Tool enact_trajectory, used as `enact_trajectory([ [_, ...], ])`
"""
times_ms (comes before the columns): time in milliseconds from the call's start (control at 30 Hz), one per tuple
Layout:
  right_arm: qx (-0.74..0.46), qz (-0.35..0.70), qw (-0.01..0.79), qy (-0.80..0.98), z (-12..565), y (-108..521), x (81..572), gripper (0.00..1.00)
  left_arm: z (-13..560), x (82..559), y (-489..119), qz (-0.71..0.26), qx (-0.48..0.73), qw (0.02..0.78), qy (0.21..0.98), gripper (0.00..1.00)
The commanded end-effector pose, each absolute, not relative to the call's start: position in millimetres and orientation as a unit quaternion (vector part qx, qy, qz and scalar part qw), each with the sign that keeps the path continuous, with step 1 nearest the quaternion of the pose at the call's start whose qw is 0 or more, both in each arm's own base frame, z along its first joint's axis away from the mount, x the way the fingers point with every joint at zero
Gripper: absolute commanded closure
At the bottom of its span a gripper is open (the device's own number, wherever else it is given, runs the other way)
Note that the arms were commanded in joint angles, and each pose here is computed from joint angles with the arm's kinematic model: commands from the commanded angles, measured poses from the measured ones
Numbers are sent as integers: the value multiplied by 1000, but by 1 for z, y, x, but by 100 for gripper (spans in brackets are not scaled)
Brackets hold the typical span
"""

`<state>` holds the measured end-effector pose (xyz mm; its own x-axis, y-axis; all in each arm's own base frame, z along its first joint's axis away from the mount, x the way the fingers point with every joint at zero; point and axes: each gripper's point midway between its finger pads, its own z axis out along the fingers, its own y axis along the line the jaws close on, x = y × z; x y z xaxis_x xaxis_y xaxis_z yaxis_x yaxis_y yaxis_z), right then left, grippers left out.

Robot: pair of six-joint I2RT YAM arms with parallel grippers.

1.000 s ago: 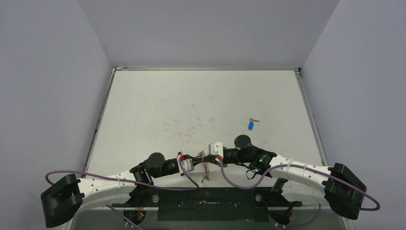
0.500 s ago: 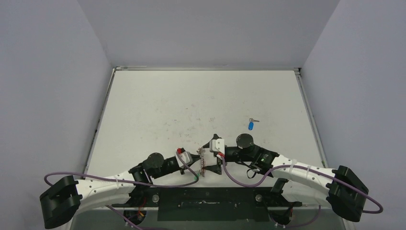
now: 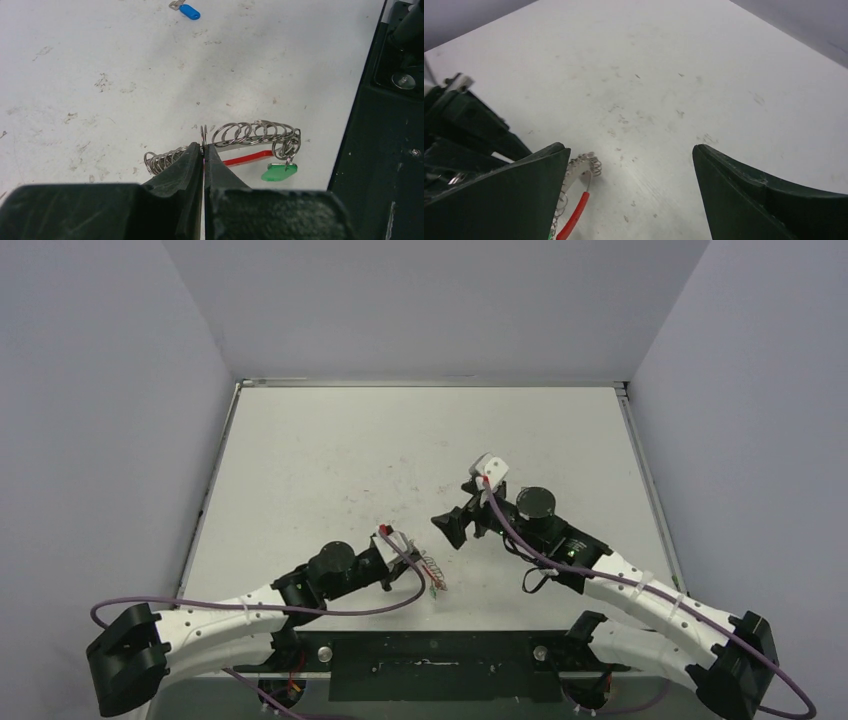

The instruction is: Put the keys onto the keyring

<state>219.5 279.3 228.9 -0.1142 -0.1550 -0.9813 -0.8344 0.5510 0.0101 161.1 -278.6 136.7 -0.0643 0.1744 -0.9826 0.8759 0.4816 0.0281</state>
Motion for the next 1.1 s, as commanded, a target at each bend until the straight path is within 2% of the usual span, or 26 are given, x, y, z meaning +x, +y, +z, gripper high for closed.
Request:
enact_trajectory([
  [0,-167,207,551,791,213,218,270,0,169,177,-293,-340,399,553,647,100],
  [300,33,178,457,871,157,120,334,1,177,210,-295,-402,390,533,634,100],
  [367,83,178,427,882,141,98,346,10,178,213,-296,-408,399,531,626,100],
  [533,160,191,360,899,101,76,373,39,184,219,-300,-418,412,529,613,100],
  [733,165,208,301,916,65,87,397,63,189,226,-299,-421,413,532,607,100],
  [867,175,190,283,924,49,83,403,68,193,229,-299,-422,414,534,604,100],
  [1067,164,161,291,929,50,73,402,67,196,232,-299,-425,417,533,601,100],
])
